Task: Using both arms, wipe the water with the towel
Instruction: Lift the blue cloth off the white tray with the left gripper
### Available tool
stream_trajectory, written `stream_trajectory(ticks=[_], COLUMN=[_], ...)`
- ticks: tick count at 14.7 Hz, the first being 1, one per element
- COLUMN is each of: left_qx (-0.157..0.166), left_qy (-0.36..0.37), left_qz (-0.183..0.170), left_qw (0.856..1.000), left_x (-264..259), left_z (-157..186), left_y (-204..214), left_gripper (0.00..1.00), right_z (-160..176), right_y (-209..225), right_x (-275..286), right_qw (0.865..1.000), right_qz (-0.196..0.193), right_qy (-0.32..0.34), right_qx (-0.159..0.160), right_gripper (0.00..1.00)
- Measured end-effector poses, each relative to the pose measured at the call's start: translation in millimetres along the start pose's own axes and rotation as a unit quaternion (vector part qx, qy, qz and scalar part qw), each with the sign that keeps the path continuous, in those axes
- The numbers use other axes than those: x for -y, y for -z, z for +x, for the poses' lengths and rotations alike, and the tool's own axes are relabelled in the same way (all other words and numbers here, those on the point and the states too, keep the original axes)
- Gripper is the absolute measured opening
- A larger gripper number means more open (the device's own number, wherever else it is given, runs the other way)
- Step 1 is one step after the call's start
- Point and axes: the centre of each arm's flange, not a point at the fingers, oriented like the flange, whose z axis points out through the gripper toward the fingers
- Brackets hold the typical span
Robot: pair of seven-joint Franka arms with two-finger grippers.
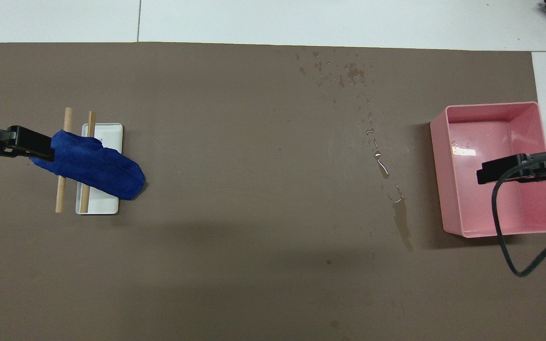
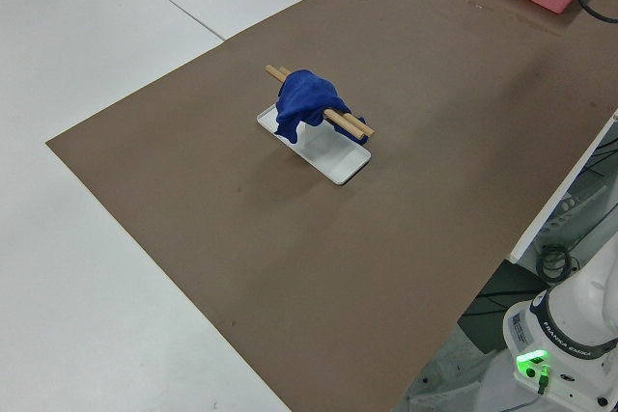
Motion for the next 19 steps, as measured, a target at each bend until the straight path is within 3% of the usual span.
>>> stream_trajectory(ticks=[8,10,14,19], left_qx=[0.0,-0.024,-0.08,-0.13], left_qy=[0.002,0.008,0.008,0.012], left_qz=[0.001,0.002,0.035,0.062], left_qw=[1.0,1.0,0.996,0.989], left_x=[-0.8,0.4,10.3,42.5], left_z=[-0.1,3.8,7.5,15.4], left_y=[-1.6,-13.5,-67.1,-163.2], left_gripper=[1.0,1.0,1.0,1.0], right_z=[-3.1,-5.0,-12.8,-20.4], right_y=[-1.9,-6.6,-28.2,-39.6], right_x=[-7.9,-6.2,12.2,21.7], right_qw=[1.0,1.0,0.994,0.99], right_qz=[-0.026,-0.02,0.052,0.06], right_qy=[0.009,0.007,-0.092,-0.122], right_qx=[0.012,0.018,0.022,0.022], right_gripper=[1.0,1.0,1.0,1.0])
